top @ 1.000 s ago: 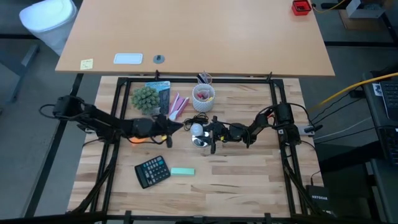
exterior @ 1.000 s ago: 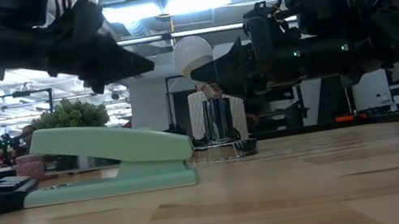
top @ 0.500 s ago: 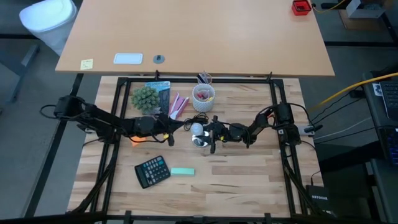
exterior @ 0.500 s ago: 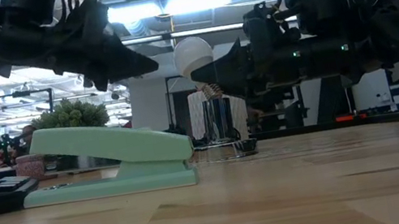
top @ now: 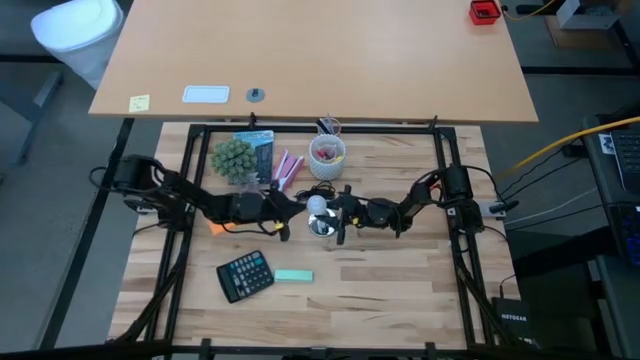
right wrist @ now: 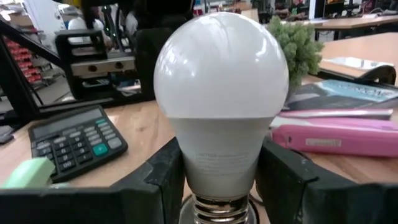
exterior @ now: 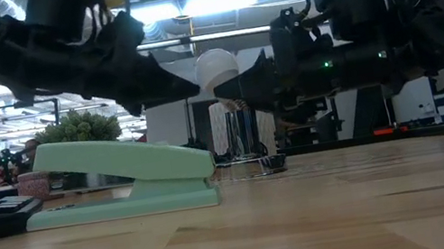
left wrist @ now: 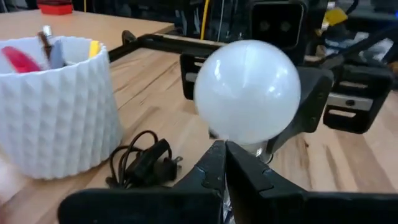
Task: Screw lightbulb
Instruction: Insert the lightbulb into the lamp
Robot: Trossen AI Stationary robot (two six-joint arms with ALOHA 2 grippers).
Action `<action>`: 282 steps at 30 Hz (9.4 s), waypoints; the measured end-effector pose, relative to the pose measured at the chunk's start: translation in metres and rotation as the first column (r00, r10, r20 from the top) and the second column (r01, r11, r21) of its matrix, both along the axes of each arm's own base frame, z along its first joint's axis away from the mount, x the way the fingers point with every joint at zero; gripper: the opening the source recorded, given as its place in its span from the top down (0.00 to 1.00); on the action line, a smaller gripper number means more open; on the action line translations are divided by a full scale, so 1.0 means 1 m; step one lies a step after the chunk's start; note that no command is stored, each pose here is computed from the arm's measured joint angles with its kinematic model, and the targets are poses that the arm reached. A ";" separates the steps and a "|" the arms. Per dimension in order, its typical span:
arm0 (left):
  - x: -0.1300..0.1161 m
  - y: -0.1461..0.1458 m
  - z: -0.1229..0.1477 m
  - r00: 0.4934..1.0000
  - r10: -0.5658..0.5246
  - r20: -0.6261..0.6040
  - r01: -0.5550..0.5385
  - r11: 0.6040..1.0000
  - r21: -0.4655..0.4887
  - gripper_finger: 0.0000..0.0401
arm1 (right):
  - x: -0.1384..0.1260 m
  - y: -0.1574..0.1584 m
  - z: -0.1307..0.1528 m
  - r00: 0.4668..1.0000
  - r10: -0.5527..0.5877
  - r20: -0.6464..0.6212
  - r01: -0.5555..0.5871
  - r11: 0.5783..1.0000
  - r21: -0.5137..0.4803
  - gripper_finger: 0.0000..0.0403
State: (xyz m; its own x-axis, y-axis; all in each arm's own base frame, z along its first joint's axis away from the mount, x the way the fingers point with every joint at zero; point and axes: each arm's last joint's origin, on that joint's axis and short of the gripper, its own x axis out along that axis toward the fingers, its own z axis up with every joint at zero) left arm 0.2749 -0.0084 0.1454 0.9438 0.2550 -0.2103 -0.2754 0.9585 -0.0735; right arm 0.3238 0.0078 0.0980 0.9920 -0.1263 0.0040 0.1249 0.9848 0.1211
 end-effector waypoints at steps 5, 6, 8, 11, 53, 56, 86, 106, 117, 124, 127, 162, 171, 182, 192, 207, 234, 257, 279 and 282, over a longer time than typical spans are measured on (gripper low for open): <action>0.011 -0.001 -0.003 1.000 -0.006 -0.029 0.007 0.999 0.049 0.99 | 0.000 0.000 -0.002 1.000 -0.001 -0.018 0.001 1.000 0.000 0.59; 0.012 -0.001 -0.003 1.000 -0.007 -0.029 0.008 0.999 0.052 0.99 | 0.000 0.000 -0.002 1.000 -0.001 -0.018 0.001 1.000 0.000 0.59; 0.012 -0.001 -0.003 0.999 -0.008 -0.032 0.010 0.998 0.059 0.99 | 0.000 0.000 -0.002 1.000 -0.001 -0.021 0.001 1.000 0.000 0.59; 0.012 -0.001 -0.001 1.000 -0.012 -0.029 0.014 0.998 0.068 0.99 | 0.000 0.000 -0.003 1.000 -0.001 -0.031 0.001 1.000 -0.001 0.59; 0.000 -0.003 0.040 0.994 0.104 0.019 -0.104 0.931 0.349 1.00 | 0.000 0.001 -0.006 0.997 0.026 -0.071 -0.028 0.999 -0.030 0.59; -0.001 -0.003 0.048 0.992 0.093 0.086 -0.117 0.937 0.330 1.00 | 0.000 0.001 -0.006 0.997 0.026 -0.072 -0.028 0.999 -0.030 0.59; 0.036 -0.009 0.048 0.995 -0.094 0.033 0.083 0.965 0.250 1.00 | 0.002 0.001 -0.006 0.997 0.028 -0.068 -0.030 0.999 -0.030 0.59; 0.035 -0.009 0.042 0.996 -0.089 -0.019 0.091 0.970 0.226 1.00 | 0.002 0.001 -0.005 0.997 0.029 -0.066 -0.030 0.999 -0.024 0.59; 0.035 -0.009 0.042 0.996 -0.087 -0.018 0.088 0.973 0.211 1.00 | 0.002 0.001 -0.005 0.997 0.029 -0.065 -0.030 0.999 -0.022 0.58; 0.035 -0.009 0.042 0.996 -0.086 -0.019 0.088 0.974 0.208 1.00 | 0.002 0.001 -0.006 0.997 0.031 -0.073 -0.032 0.999 -0.023 0.44; 0.035 -0.009 0.042 0.996 -0.086 -0.019 0.088 0.974 0.208 1.00 | 0.002 0.001 -0.006 0.997 0.031 -0.072 -0.033 0.999 -0.022 0.39; 0.035 -0.009 0.041 0.996 -0.086 -0.019 0.089 0.974 0.207 1.00 | -0.005 0.001 -0.005 0.992 0.025 -0.120 -0.028 0.999 -0.029 0.35; 0.035 -0.009 0.041 0.996 -0.086 -0.020 0.089 0.974 0.207 1.00 | -0.029 0.000 0.004 0.992 0.024 -0.120 -0.027 0.999 -0.022 0.35; 0.035 -0.009 0.041 0.996 -0.086 -0.019 0.088 0.975 0.203 1.00 | -0.048 -0.001 0.016 0.995 0.025 -0.098 -0.027 0.999 -0.019 0.35; 0.035 -0.009 0.041 0.996 -0.086 -0.019 0.088 0.975 0.203 1.00 | -0.051 -0.001 0.031 0.999 0.023 -0.034 -0.023 1.000 -0.020 0.49; 0.035 -0.009 0.041 0.996 -0.086 -0.019 0.088 0.975 0.203 1.00 | -0.039 -0.003 0.041 0.998 -0.070 0.001 0.070 0.995 -0.072 0.80; 0.035 -0.010 0.041 0.996 -0.088 -0.021 0.090 0.975 0.204 1.00 | -0.039 0.000 0.039 0.999 0.044 -0.014 -0.044 0.997 -0.061 0.84; 0.034 -0.009 0.039 0.995 -0.085 -0.044 0.092 0.975 0.204 1.00 | -0.032 0.004 0.046 0.986 0.163 0.026 -0.163 0.987 0.005 0.84; 0.034 -0.009 0.039 0.995 -0.087 -0.047 0.095 0.974 0.204 1.00 | -0.033 -0.005 0.045 0.993 -0.121 0.015 0.121 0.992 -0.027 0.84; 0.034 -0.009 0.039 0.995 -0.087 -0.047 0.094 0.975 0.204 1.00 | -0.033 -0.005 0.044 0.990 -0.140 0.009 0.140 0.990 -0.027 0.84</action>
State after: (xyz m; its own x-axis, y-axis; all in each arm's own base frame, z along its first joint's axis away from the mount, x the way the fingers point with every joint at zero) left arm 0.3092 -0.0177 0.1841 0.9573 0.2104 -0.1980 -0.1857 0.9731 0.1362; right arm 0.2905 0.0026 0.1425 0.9644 -0.2639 0.0167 0.2612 0.9606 0.0953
